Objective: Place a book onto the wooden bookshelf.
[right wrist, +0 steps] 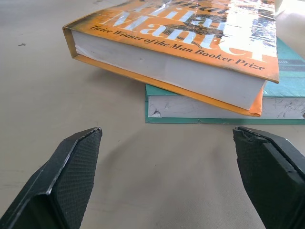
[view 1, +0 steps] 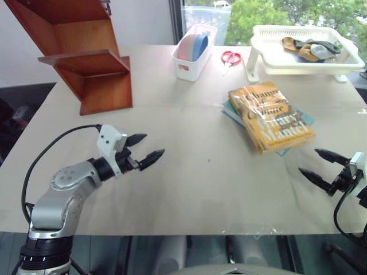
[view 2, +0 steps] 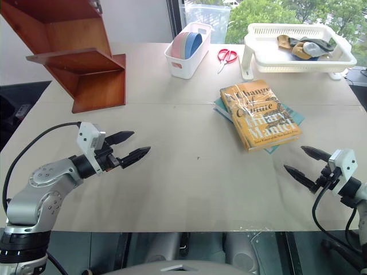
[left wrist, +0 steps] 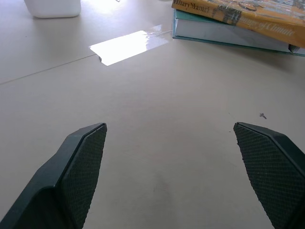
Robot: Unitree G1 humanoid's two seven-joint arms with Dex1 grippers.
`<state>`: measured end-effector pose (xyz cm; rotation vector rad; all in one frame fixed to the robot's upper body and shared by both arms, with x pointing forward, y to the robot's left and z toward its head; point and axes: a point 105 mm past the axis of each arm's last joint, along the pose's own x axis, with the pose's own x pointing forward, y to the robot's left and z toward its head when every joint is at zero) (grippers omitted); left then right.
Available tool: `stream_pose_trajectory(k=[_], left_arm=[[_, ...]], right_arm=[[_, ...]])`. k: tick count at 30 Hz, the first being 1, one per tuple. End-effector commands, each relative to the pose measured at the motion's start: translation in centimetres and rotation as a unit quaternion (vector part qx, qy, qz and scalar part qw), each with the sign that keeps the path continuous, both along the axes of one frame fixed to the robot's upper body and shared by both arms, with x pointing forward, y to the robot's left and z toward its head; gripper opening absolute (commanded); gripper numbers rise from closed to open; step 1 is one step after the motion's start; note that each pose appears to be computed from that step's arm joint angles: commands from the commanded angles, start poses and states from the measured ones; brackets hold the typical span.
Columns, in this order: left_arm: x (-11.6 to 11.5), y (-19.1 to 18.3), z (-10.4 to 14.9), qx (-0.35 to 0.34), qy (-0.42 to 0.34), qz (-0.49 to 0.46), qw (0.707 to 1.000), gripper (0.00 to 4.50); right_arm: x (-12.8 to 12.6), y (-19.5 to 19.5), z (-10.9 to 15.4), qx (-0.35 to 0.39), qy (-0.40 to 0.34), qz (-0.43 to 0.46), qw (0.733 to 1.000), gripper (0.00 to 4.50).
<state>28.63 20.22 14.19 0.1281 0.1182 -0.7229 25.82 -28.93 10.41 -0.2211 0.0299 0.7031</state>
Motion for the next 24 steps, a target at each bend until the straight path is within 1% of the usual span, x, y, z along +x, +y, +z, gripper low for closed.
stream_pose_trajectory(k=[1,9,13,16,18,24], left_arm=[[-0.1,0.6,1.2,0.021,-0.023,-0.009,0.999,4.49],[-0.3,-0.3,0.9,0.021,-0.015,-0.033,0.999,4.49],[-0.2,-0.5,1.3,0.018,-0.02,-0.036,0.999,4.49],[-0.3,-0.8,1.2,0.017,-0.02,-0.04,0.999,4.49],[-0.5,-0.9,1.4,0.02,-0.022,-0.046,0.999,4.49],[-0.8,-0.8,2.3,0.019,-0.034,-0.047,0.998,4.49]], right_arm=[[-0.4,-0.1,1.3,-0.003,-0.032,-0.007,0.999,4.5],[-1.2,-1.2,1.0,0.0,-0.019,-0.031,0.999,4.5],[-1.1,-1.9,1.1,-0.004,-0.02,-0.047,0.999,4.5],[-0.9,-2.6,1.0,0.001,-0.017,-0.069,0.997,4.5],[-0.6,-3.0,1.1,0.005,-0.011,-0.082,0.997,4.5],[1.9,-4.1,2.3,0.008,-0.018,-0.143,0.989,4.5]])
